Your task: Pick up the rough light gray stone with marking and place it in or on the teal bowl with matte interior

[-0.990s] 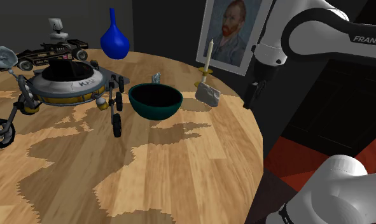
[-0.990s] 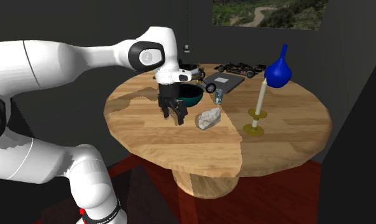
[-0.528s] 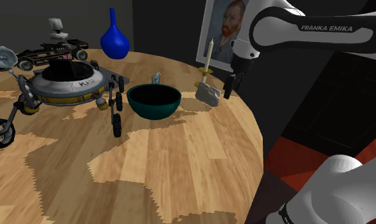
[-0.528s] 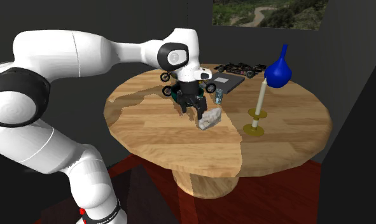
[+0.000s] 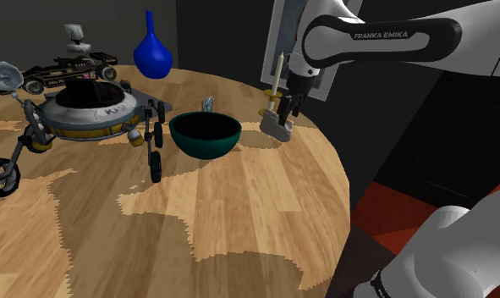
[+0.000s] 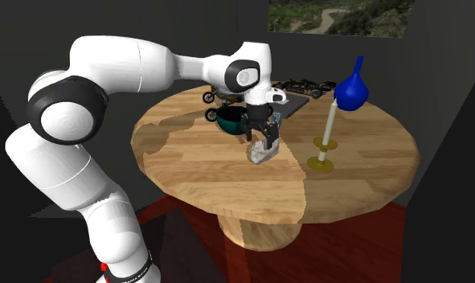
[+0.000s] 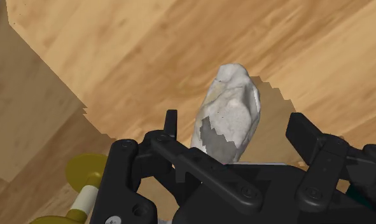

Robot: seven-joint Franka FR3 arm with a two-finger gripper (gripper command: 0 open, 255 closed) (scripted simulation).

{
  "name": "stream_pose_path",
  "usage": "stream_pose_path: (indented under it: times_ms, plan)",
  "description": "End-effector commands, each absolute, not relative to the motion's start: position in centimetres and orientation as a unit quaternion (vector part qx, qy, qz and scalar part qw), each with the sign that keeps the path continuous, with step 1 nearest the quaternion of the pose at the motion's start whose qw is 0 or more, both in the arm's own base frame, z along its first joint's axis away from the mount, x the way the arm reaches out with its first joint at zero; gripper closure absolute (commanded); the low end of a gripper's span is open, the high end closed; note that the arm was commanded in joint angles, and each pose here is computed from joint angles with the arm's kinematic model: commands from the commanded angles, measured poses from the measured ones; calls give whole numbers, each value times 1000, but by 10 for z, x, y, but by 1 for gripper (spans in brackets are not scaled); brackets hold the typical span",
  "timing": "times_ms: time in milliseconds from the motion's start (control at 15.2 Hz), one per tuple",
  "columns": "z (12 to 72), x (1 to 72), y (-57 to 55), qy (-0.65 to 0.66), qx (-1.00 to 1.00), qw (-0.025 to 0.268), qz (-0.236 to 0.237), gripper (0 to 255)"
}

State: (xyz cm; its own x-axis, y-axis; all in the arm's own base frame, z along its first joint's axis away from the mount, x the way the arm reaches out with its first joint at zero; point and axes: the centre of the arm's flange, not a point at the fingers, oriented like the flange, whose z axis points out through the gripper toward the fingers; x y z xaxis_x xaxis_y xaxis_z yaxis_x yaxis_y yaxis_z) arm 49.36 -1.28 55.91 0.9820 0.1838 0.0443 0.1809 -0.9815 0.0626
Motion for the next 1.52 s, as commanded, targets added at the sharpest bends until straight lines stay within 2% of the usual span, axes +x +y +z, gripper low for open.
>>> stream_pose_path:
  times_ms: [0, 264, 726, 792, 1452]
  plan:
    - [550, 496, -14, 92, 995, 29, 25, 0]
    - [531, 497, -15, 92, 995, 29, 25, 0]
    - [531, 497, -15, 92, 995, 29, 25, 0]
    - [531, 497, -15, 92, 995, 29, 25, 255]
    - [537, 497, -15, 92, 995, 29, 25, 255]
